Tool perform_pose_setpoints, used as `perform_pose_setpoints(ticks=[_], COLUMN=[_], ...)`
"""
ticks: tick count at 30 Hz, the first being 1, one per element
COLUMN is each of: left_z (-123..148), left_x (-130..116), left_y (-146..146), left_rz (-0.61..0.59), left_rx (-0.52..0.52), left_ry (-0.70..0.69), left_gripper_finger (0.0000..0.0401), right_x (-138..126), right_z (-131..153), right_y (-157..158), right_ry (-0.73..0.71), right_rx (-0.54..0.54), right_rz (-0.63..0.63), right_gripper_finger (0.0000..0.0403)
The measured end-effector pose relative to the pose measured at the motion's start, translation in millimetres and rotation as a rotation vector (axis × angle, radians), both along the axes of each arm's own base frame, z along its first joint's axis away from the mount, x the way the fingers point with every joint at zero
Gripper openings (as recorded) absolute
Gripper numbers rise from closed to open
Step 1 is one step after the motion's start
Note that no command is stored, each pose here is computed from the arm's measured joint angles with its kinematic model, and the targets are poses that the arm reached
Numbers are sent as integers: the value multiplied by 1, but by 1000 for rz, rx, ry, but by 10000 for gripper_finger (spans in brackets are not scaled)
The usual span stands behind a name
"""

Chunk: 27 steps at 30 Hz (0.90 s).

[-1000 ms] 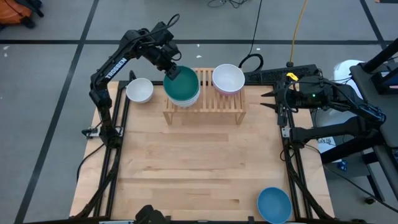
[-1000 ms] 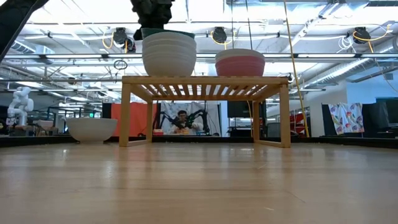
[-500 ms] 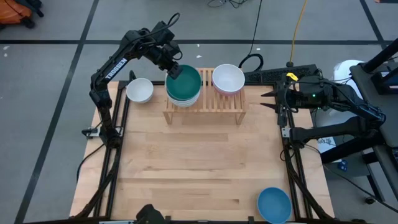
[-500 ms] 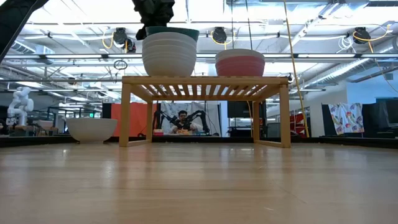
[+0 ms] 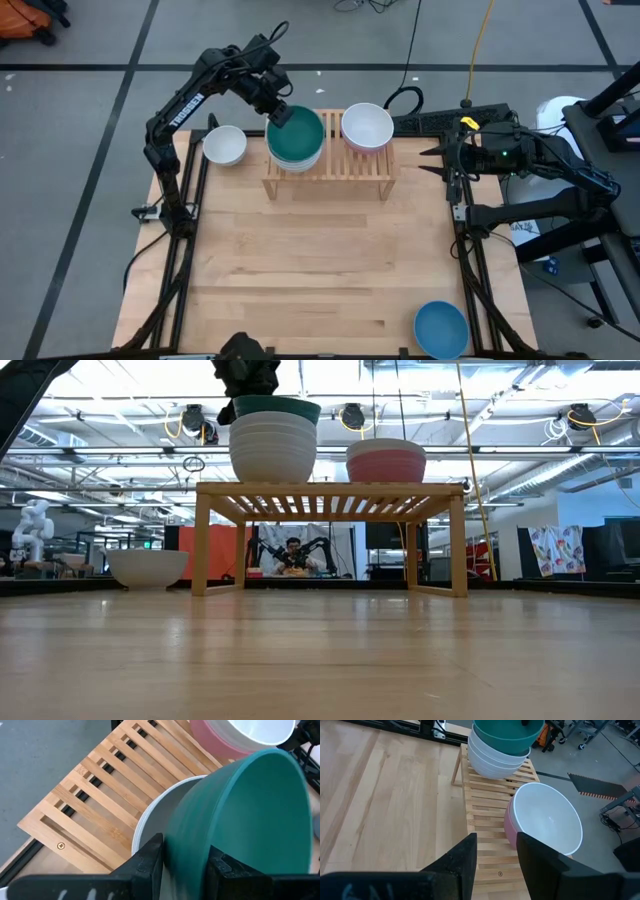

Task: Place and stack bowls onto a shelf
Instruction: Stack the green bowl on top of the white bowl on the shelf

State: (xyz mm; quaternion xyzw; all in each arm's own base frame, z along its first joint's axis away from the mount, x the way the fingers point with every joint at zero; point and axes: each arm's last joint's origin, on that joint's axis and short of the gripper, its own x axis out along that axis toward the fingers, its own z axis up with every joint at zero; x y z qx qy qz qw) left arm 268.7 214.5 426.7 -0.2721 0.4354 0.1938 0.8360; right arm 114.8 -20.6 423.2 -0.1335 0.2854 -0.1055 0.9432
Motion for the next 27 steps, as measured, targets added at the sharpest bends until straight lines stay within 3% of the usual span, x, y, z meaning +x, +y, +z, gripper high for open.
perform_pose_setpoints(ticks=[19,27], left_z=[0,0], left_x=[1,0], left_y=[-1,2], left_rz=[-59,-20], left_rx=[56,98], left_ry=[22,52], left_gripper_finger=[88,88], right_x=[0,0], right_z=[0,0], right_y=[0,0], right_ry=[1,-1], right_rx=[-3,-3], right_rz=[2,2], right_gripper_finger=[132,132])
